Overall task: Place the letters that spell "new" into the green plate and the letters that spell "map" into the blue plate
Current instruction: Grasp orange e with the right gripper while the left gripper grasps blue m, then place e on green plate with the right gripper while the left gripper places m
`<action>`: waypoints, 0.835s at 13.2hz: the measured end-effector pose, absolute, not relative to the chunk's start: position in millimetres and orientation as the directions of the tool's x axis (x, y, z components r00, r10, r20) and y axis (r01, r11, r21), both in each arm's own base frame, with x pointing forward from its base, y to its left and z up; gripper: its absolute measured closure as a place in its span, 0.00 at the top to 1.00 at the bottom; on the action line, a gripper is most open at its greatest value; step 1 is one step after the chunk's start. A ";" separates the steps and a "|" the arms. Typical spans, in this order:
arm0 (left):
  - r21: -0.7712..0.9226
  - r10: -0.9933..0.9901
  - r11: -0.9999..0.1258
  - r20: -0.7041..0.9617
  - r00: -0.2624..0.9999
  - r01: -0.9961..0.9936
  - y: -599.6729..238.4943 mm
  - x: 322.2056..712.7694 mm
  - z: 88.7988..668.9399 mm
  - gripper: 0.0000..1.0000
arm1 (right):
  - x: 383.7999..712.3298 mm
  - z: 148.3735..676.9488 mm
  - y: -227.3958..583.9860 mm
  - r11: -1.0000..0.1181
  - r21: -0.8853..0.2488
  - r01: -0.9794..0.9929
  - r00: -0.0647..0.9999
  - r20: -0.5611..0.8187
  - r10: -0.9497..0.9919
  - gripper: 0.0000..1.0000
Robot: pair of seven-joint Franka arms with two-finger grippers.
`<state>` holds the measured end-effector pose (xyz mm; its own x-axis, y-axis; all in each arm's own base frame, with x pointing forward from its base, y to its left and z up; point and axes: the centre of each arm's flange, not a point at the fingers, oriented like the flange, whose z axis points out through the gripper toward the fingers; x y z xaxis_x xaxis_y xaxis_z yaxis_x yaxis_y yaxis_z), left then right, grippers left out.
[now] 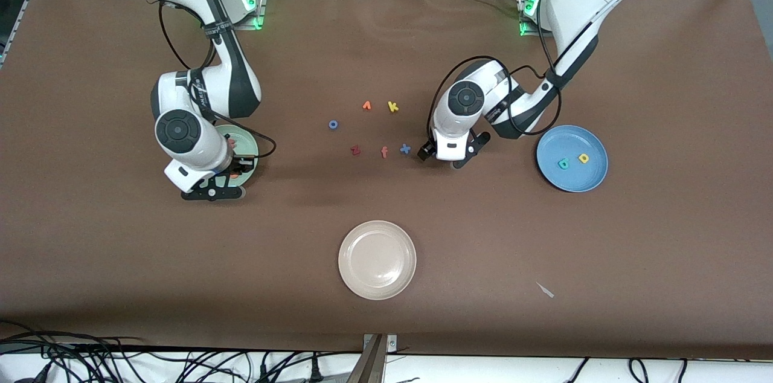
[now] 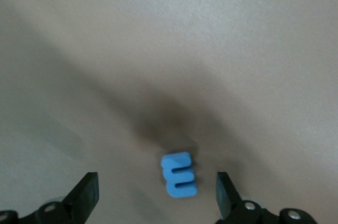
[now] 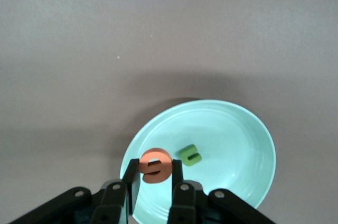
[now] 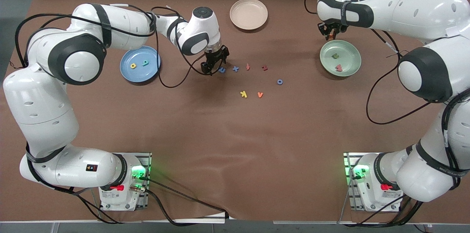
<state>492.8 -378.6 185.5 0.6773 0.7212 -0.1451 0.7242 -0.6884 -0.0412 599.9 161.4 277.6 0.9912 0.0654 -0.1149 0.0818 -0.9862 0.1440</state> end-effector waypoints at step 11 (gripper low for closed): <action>-0.036 0.737 -0.669 -0.161 0.656 0.743 -383.3 503.8 171.5 0.51 | 588.7 276.2 146.9 -0.986 0.139 0.092 0.988 -0.138 0.073 0.28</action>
<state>503.8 -383.3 171.5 0.6560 0.7374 -0.1607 0.7427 -0.6686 -0.0361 588.7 146.9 276.2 0.9877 0.0727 -0.1384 0.0921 -0.9860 0.1393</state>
